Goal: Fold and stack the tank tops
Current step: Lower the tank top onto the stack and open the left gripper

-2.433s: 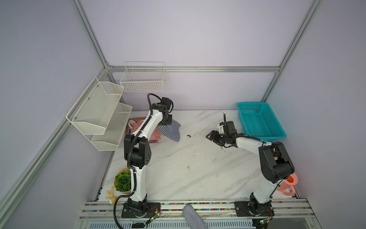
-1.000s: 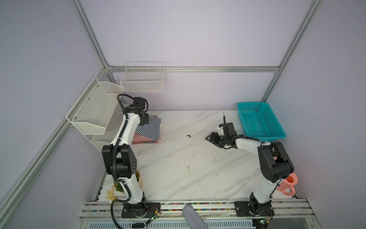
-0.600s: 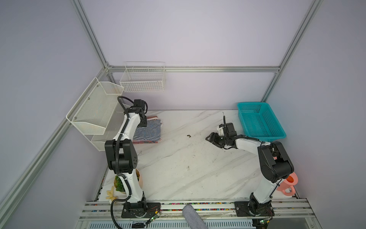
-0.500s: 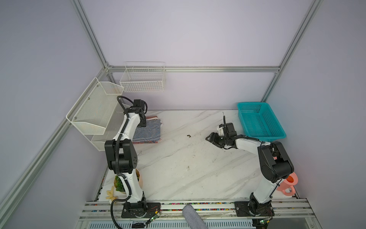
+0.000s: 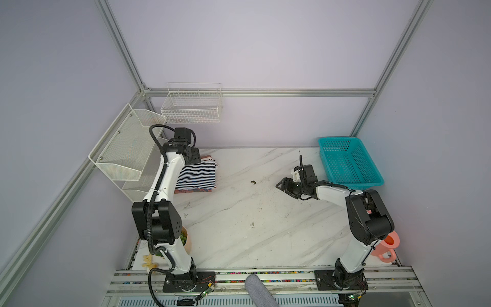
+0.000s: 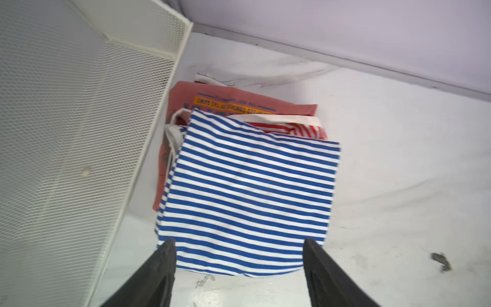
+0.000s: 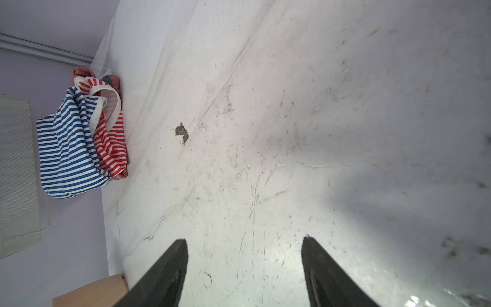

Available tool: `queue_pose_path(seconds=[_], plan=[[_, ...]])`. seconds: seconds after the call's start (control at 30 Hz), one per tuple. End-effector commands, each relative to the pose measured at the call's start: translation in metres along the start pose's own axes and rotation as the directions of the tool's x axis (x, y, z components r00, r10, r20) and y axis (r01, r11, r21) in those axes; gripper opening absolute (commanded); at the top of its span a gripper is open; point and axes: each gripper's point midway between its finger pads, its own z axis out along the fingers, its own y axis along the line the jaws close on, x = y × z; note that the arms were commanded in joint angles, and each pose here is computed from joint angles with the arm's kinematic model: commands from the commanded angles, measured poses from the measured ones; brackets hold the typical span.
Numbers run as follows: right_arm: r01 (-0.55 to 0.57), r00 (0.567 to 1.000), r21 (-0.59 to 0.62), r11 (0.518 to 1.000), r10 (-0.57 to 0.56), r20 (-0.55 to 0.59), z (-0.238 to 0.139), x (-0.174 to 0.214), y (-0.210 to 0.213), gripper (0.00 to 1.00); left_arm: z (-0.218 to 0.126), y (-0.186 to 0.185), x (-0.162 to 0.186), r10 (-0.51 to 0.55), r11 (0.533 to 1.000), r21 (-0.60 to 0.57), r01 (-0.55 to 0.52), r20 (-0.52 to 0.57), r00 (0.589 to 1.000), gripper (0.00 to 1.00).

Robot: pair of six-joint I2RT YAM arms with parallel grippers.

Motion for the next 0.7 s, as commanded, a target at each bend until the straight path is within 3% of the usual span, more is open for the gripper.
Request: queue_pose_path(seconds=[0.0,0.2,0.5,0.67], plan=[[0.014,1.0,-0.012,1.0,-0.013,0.017,-0.006,-0.002,0.007,0.71,0.024,-0.022,0.026,-0.017,0.997,0.067,0.022,-0.076,0.997,0.78],[0.024,0.999,-0.015,1.0,-0.023,0.026,-0.01,-0.002,0.01,0.72,0.061,0.004,0.032,-0.003,0.993,-0.12,-0.012,-0.122,0.993,0.95],[0.037,0.999,-0.016,0.999,-0.037,0.024,-0.014,-0.002,0.012,0.72,0.115,0.015,0.044,-0.022,0.991,-0.136,-0.003,-0.186,0.982,1.0],[0.062,0.998,-0.015,0.998,-0.062,0.028,-0.022,-0.003,0.017,0.73,0.104,0.012,0.029,-0.057,0.995,-0.093,0.044,-0.141,0.988,1.0]])
